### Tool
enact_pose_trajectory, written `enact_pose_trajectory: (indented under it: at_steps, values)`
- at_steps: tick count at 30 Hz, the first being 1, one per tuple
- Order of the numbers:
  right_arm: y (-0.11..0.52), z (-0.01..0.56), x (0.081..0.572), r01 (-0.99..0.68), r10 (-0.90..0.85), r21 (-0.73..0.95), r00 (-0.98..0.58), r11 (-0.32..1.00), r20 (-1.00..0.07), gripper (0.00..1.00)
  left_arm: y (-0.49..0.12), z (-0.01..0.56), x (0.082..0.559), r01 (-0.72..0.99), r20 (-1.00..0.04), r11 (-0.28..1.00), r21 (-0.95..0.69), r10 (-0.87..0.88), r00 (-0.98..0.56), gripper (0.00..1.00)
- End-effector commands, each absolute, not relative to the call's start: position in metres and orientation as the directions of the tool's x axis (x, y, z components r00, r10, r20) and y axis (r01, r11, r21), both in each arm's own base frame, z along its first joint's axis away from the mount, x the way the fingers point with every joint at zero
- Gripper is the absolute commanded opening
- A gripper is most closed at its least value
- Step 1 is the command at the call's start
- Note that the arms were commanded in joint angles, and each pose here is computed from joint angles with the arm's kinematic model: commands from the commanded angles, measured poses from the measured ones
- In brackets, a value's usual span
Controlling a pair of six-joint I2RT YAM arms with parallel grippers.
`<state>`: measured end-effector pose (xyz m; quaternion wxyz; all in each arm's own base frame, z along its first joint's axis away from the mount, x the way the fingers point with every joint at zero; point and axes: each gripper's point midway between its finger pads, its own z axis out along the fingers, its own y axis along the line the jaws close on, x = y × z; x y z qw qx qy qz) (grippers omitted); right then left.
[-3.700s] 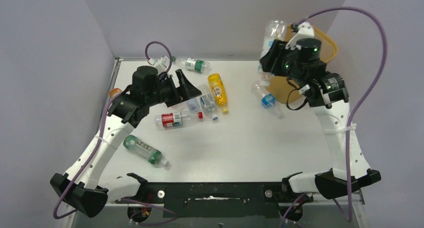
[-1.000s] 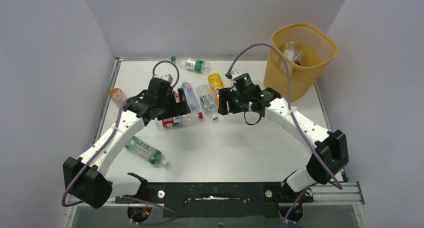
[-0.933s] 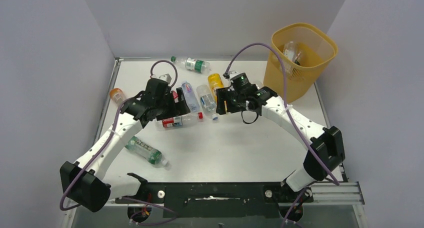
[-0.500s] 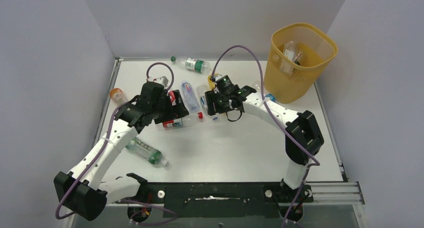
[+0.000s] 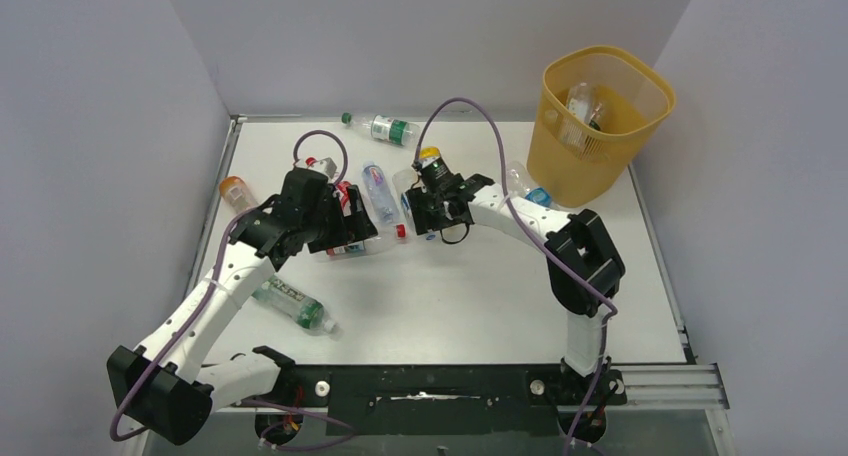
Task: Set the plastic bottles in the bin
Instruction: Pick up the plastic bottle at the center of the board.
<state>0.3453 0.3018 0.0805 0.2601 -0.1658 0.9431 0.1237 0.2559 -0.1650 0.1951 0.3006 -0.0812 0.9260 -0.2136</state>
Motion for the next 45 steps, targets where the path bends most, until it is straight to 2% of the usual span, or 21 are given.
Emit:
enact_pose_trajectory:
  at_steps: [1, 18, 20, 23, 27, 33, 40, 45]
  values:
    - [0.313, 0.093, 0.362, -0.386, -0.237, 0.136, -0.768, 0.912, -0.595, 0.54, -0.168, 0.208, 0.261, 0.003, -0.552, 0.882, -0.471, -0.292, -0.781, 0.84]
    - [0.318, 0.061, 0.366, -0.384, -0.253, 0.128, -0.789, 0.914, -0.560, 0.45, -0.168, 0.200, 0.267, 0.002, -0.546, 0.892, -0.452, -0.275, -0.791, 0.84]
    - [0.318, 0.059, 0.366, -0.383, -0.254, 0.127, -0.791, 0.915, -0.557, 0.39, -0.168, 0.200, 0.267, 0.001, -0.545, 0.892, -0.452, -0.275, -0.792, 0.83]
    - [0.318, 0.062, 0.366, -0.385, -0.253, 0.126, -0.787, 0.914, -0.562, 0.24, -0.169, 0.200, 0.268, 0.003, -0.545, 0.892, -0.453, -0.274, -0.792, 0.84]
    - [0.316, 0.074, 0.368, -0.384, -0.250, 0.119, -0.776, 0.916, -0.580, 0.16, -0.169, 0.199, 0.268, 0.003, -0.544, 0.891, -0.453, -0.274, -0.793, 0.84]
    - [0.306, 0.128, 0.369, -0.381, -0.227, 0.103, -0.724, 0.919, -0.651, 0.14, -0.169, 0.201, 0.267, 0.003, -0.546, 0.889, -0.457, -0.278, -0.791, 0.84]
    - [0.287, 0.229, 0.369, -0.379, -0.184, 0.081, -0.612, 0.922, -0.769, 0.14, -0.171, 0.212, 0.272, 0.009, -0.557, 0.886, -0.464, -0.284, -0.780, 0.84]
    - [0.247, 0.307, 0.375, -0.337, -0.105, 0.097, -0.533, 0.936, -0.840, 0.14, -0.172, 0.216, 0.274, 0.014, -0.562, 0.883, -0.469, -0.287, -0.776, 0.84]
